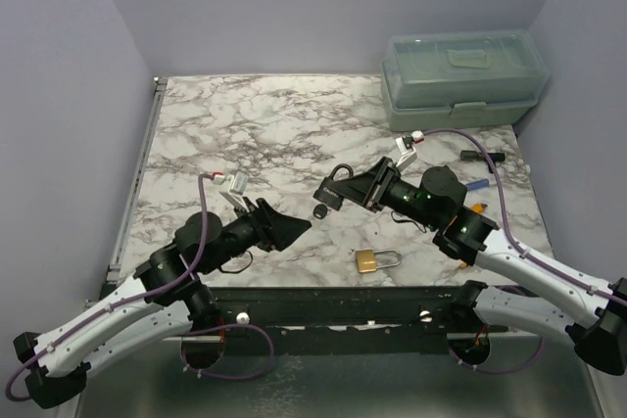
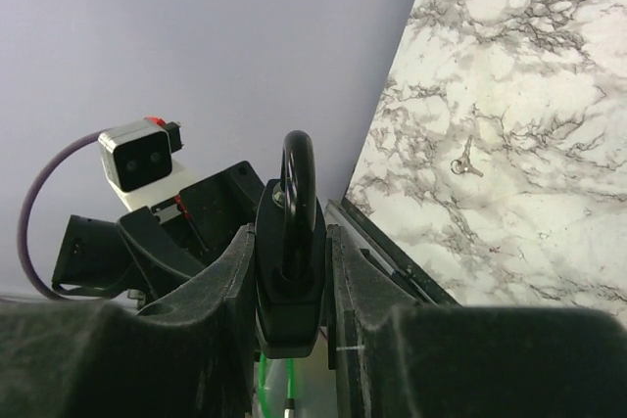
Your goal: Unlock with the key
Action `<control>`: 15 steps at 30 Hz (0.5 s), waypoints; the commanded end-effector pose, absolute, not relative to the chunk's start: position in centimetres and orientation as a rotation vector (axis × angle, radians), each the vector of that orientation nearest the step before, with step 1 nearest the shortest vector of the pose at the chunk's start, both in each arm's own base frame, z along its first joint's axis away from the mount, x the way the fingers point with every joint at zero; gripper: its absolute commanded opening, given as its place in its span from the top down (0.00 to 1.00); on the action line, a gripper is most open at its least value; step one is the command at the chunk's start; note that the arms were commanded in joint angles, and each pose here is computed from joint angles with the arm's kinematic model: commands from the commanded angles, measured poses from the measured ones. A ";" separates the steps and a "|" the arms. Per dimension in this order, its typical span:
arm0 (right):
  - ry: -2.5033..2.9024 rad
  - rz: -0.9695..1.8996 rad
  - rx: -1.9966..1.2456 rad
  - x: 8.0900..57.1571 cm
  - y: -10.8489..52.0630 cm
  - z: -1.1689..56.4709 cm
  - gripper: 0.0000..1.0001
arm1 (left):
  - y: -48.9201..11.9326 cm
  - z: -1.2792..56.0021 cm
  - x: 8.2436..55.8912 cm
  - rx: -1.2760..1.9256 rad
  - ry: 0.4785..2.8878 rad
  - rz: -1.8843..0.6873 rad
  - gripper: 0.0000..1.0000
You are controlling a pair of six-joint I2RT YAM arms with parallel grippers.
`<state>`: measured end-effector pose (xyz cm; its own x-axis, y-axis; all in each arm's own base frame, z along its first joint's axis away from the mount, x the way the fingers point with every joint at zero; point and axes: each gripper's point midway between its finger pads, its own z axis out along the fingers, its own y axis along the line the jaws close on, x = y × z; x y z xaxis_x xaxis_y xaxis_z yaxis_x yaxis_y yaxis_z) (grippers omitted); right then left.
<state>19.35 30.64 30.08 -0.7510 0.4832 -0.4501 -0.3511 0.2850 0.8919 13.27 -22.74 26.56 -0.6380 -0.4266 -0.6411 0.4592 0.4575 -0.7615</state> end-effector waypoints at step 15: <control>1.796 1.589 0.083 19.7 31.6 33.3 1.00 | -26.4 28.3 13.6 0.214 1.843 -1.329 0.42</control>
<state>19.94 31.25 28.97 -0.7645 0.4677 -0.4436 -0.3220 0.3192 0.8913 13.85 -25.71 25.37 -0.6720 -0.2960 -0.6788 0.5003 0.4943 -0.7109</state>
